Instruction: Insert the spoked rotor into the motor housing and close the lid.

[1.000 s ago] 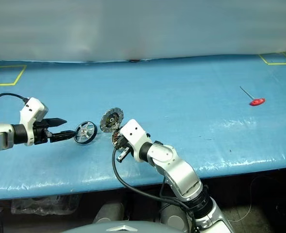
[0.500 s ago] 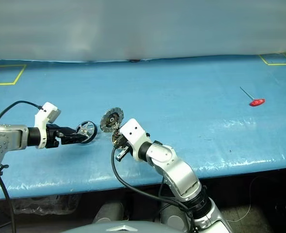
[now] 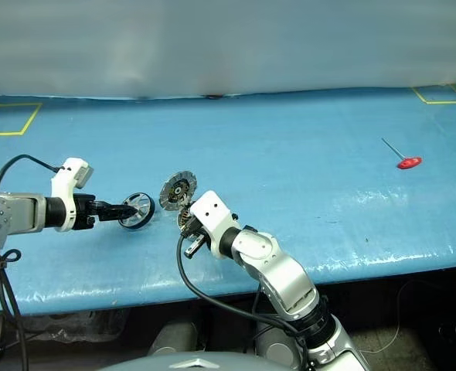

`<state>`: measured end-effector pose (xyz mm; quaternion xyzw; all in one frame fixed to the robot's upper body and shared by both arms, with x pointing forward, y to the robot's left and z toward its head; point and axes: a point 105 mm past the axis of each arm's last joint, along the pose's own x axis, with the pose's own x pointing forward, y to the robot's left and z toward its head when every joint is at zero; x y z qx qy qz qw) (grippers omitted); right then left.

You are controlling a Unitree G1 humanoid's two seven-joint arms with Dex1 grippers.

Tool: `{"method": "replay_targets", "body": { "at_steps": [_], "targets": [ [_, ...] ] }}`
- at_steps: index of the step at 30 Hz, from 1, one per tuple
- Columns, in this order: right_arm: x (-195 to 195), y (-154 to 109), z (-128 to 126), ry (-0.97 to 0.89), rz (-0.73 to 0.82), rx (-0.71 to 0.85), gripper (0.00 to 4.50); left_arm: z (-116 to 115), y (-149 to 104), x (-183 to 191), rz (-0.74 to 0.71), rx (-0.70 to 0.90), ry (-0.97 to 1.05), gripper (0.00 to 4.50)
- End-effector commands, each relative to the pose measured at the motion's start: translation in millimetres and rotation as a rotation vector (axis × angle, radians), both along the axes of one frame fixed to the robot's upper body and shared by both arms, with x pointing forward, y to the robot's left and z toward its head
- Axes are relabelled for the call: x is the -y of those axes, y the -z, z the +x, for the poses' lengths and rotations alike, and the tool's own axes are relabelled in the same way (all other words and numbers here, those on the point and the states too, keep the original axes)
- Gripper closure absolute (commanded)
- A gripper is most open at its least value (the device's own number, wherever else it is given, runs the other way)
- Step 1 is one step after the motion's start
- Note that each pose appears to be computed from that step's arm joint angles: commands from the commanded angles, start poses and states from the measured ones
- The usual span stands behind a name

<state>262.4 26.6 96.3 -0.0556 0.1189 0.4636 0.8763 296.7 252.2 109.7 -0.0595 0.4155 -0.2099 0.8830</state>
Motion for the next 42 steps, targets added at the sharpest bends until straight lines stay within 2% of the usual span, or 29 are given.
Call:
{"method": "replay_targets", "body": {
  "at_steps": [1,15,42],
  "targets": [
    [-3,-13,0,-0.006,0.037,0.045,4.5,5,-7,1,0.012,0.016,-0.009,0.35],
    [-3,-12,0,-0.007,0.032,0.052,4.5,18,1,13,-0.001,0.015,0.011,0.35],
    [-2,-9,-3,-0.013,0.021,0.056,4.5,27,14,6,0.001,-0.013,-0.095,0.35]
  ]
}}
